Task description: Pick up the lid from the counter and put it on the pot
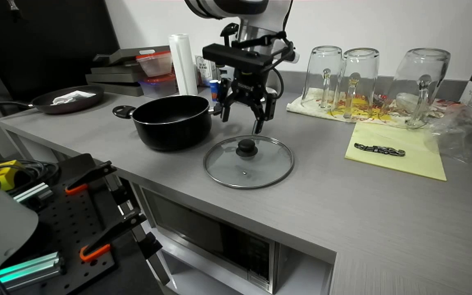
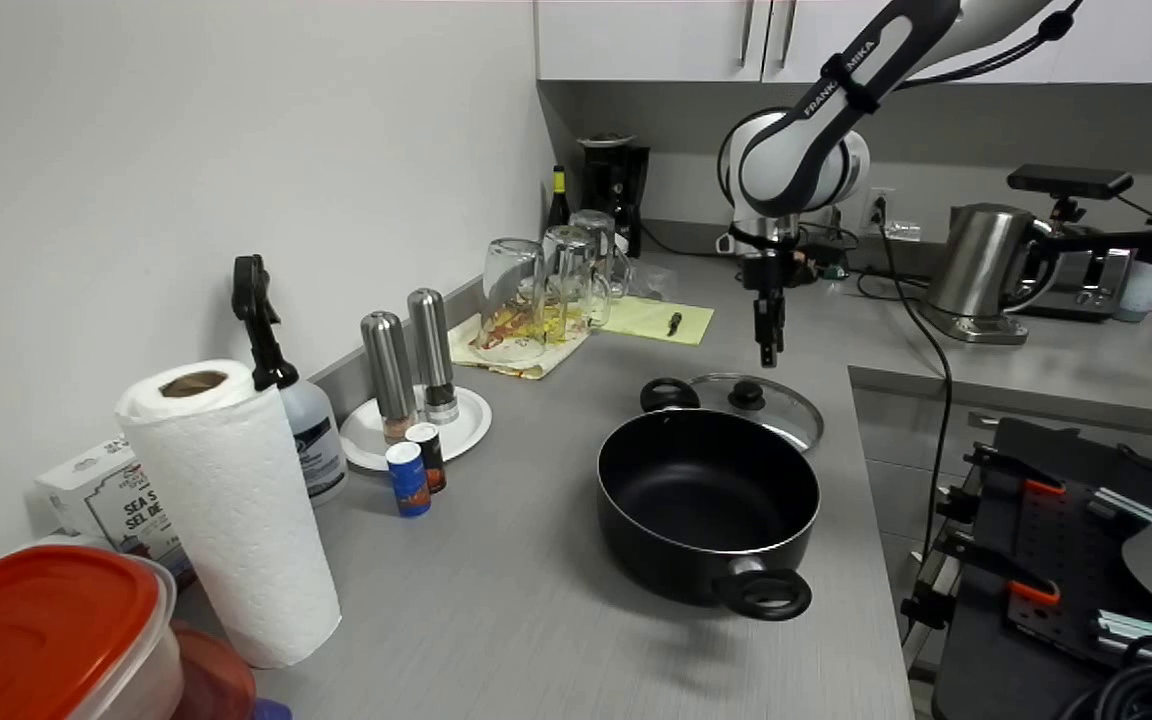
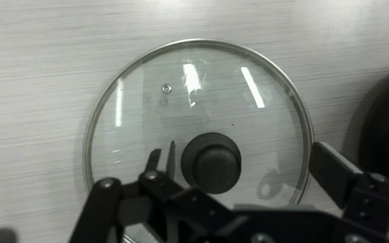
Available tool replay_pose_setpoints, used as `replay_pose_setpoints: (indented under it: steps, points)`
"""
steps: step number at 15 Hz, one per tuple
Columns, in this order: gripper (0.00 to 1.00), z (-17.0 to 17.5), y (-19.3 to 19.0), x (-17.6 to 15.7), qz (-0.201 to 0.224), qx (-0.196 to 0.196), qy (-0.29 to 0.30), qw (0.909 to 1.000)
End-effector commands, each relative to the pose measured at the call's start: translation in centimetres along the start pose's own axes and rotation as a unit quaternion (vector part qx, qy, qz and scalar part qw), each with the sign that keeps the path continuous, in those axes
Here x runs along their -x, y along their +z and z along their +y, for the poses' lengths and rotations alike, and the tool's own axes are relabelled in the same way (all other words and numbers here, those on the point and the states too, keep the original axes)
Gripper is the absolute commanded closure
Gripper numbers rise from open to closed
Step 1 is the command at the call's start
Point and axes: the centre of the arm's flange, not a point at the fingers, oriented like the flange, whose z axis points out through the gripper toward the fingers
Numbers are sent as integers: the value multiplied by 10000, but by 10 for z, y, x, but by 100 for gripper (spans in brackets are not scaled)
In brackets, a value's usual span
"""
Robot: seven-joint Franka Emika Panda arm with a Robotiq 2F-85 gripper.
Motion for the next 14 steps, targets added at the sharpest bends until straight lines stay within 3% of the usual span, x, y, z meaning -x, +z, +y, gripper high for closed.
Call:
replay_pose_setpoints:
  steps: [1,14]
  points:
    - [0,9,13,-23,179,-20,-182,9997]
    - [0,3,40,-36,416,177,-419,9981]
